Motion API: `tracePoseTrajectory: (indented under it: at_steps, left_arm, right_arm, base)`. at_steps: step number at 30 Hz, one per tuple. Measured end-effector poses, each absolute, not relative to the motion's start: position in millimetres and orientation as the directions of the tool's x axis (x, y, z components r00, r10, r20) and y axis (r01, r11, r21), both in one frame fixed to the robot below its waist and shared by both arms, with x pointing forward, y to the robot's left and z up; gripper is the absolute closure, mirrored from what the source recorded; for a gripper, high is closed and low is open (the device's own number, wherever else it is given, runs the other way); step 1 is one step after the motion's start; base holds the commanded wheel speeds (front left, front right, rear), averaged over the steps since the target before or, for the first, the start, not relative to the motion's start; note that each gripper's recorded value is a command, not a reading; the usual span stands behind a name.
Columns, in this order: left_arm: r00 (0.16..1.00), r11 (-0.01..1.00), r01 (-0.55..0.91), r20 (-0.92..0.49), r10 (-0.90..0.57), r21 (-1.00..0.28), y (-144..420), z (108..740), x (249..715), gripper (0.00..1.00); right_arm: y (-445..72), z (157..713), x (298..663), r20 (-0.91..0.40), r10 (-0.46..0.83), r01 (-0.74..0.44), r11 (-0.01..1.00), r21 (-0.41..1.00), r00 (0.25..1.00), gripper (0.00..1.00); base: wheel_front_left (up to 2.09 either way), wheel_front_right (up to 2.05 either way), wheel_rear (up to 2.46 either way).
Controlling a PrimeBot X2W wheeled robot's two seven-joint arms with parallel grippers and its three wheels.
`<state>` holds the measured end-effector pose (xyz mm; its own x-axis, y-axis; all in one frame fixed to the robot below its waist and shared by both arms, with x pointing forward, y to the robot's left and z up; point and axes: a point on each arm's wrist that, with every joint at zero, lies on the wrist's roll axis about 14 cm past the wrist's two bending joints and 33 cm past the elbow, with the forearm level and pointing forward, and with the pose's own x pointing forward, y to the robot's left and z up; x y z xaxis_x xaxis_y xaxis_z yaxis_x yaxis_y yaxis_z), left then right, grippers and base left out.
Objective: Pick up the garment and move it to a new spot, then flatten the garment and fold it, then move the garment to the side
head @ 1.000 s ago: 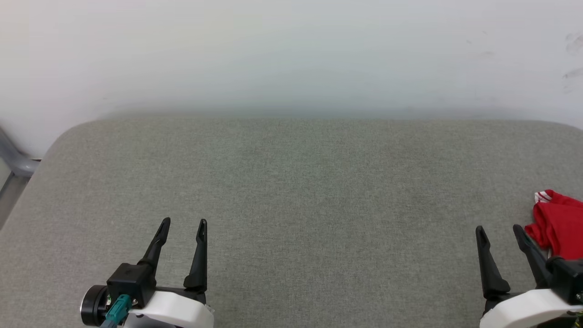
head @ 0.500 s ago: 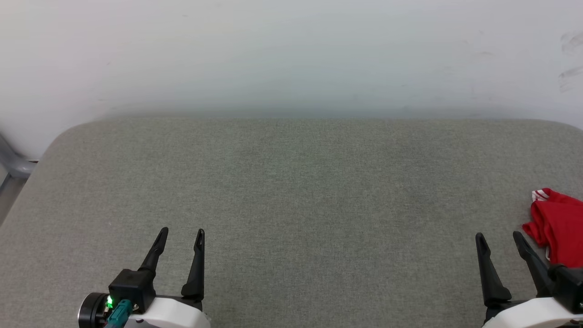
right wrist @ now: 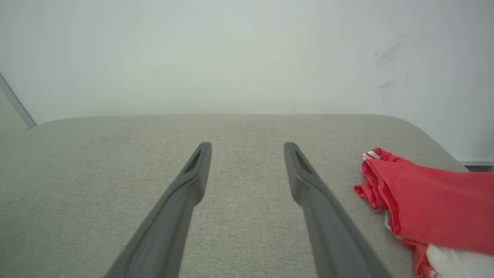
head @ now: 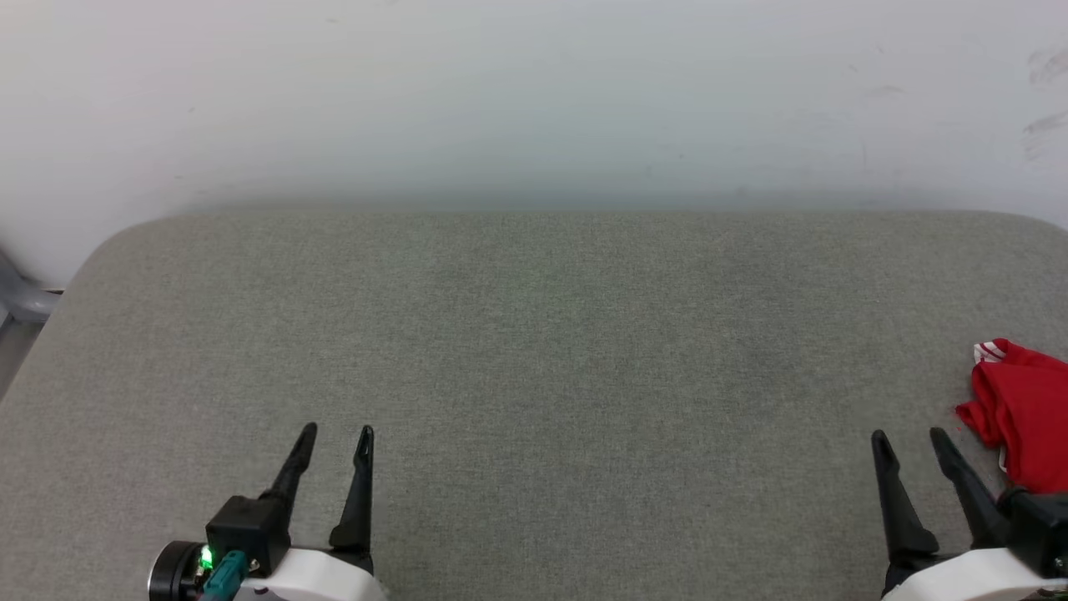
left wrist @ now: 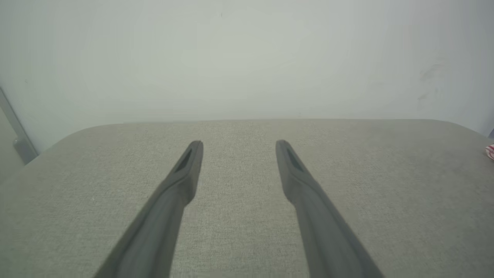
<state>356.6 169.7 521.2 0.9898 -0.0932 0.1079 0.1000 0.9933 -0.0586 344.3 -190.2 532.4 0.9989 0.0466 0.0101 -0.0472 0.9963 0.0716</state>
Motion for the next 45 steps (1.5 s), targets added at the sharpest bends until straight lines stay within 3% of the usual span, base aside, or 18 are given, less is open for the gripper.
tracePoseTrajectory:
  at_steps: [5, 18, 45]
  left_arm:
    - [0.996, 0.992, 0.085, 0.032, -0.082, -0.093, 170, 498, 349, 1.00]
    - [0.999, 0.944, 0.014, -0.035, -0.028, -0.331, 182, 489, 354, 1.00]
    - [0.996, 0.724, -0.067, -0.092, 0.005, -0.687, 192, 486, 366, 1.00]
  right_arm:
    - [-190, 515, 341, -0.042, 0.045, -0.041, 0.994, 0.100, 0.998, 1.00]
    - [-189, 508, 346, -0.050, 0.050, -0.029, 0.935, 0.353, 0.998, 1.00]
    - [-190, 505, 360, -0.037, 0.044, -0.005, 0.709, 0.706, 0.998, 1.00]
  base:
    - [0.00, 0.00, 0.00]
    - [0.00, 0.00, 0.00]
    - [0.00, 0.00, 0.00]
